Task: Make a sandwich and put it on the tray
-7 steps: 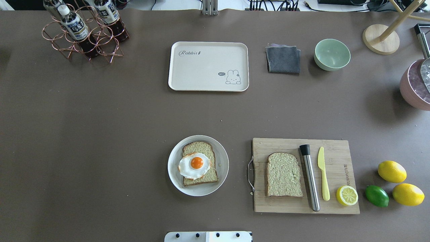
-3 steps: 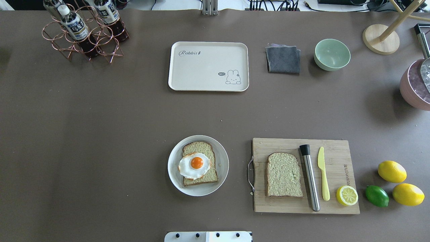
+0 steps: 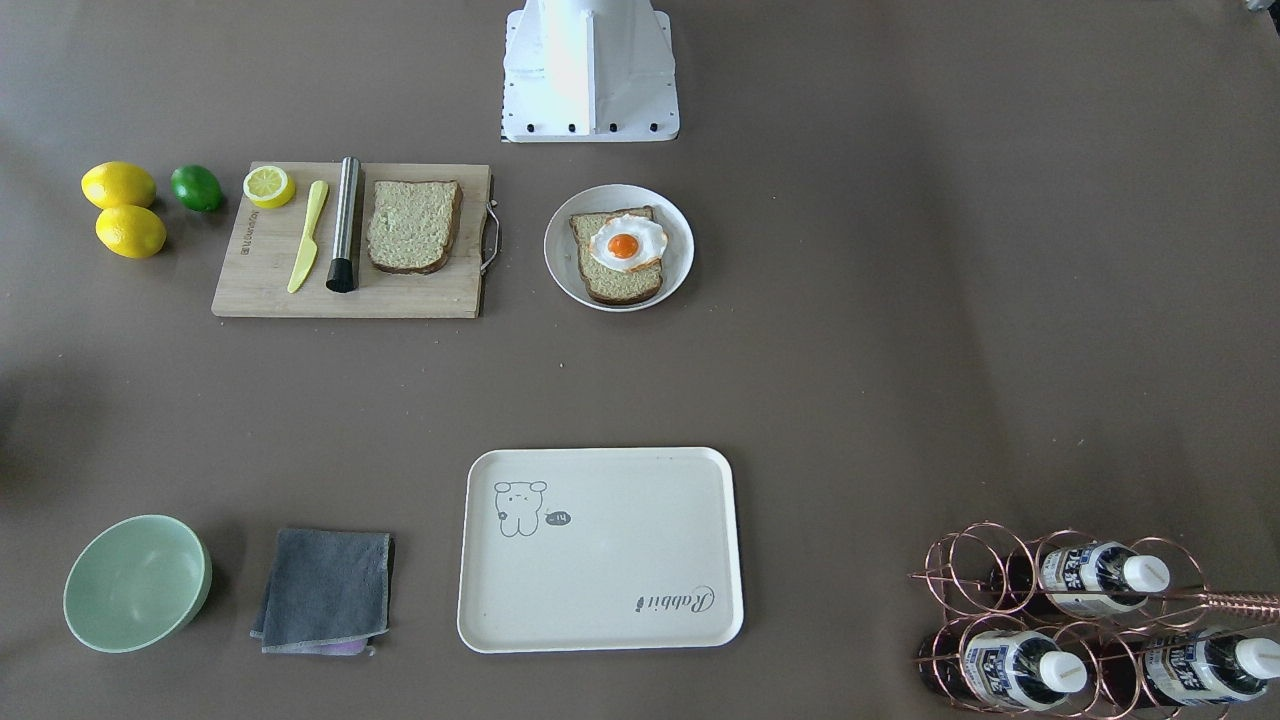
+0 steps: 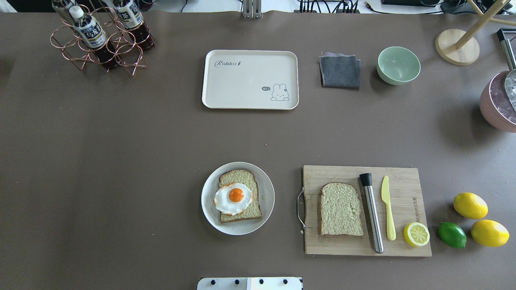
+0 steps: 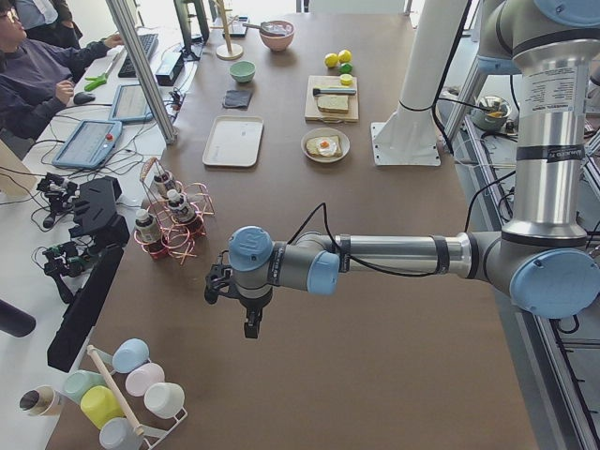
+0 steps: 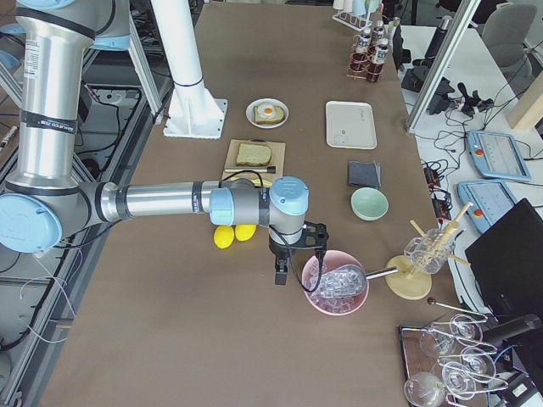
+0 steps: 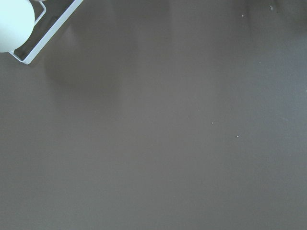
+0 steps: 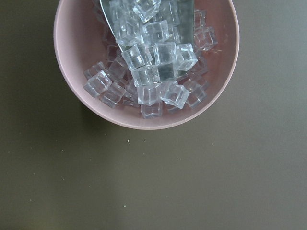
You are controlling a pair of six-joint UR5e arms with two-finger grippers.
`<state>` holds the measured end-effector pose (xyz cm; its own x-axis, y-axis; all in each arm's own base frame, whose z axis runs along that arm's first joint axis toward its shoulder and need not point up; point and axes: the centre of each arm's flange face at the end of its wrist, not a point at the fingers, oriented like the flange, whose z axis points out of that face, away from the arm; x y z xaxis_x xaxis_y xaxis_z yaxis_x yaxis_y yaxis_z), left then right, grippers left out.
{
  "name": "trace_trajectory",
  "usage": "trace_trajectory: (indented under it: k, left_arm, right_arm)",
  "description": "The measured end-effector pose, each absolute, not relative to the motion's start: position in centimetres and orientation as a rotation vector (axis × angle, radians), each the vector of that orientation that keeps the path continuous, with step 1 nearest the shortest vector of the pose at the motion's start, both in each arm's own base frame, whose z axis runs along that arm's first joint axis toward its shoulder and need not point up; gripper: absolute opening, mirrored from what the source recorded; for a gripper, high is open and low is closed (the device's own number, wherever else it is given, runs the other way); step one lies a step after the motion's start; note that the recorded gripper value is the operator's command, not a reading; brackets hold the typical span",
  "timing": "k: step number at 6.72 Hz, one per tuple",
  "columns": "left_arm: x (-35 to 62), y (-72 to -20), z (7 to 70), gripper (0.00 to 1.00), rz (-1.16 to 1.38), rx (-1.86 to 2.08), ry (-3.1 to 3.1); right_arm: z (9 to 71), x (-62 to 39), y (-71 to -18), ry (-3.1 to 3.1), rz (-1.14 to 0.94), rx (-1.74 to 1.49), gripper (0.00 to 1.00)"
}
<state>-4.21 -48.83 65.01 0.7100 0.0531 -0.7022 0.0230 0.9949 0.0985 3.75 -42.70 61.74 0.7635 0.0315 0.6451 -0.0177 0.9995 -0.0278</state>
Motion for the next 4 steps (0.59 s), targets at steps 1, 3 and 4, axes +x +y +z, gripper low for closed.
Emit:
trace_trajectory:
  k: [1, 3, 4]
  left_arm:
    - [-4.2, -48.9, 64.8, 0.98, 0.019, 0.107, 0.781]
    - [-4.1, -50.1, 63.3, 0.98, 0.045, 0.163, 0.790]
    - [-4.1, -50.3, 63.0, 0.98, 0.056, 0.193, 0.807]
  right_arm:
    - [61.5, 3.7, -42.8, -0.704, 0.025, -0.017, 1.00]
    - [60.2, 3.7, -43.9, -0.706, 0.010, 0.032, 1.00]
    - [59.7, 3.7, -44.7, -0.713, -0.001, 0.070, 1.00]
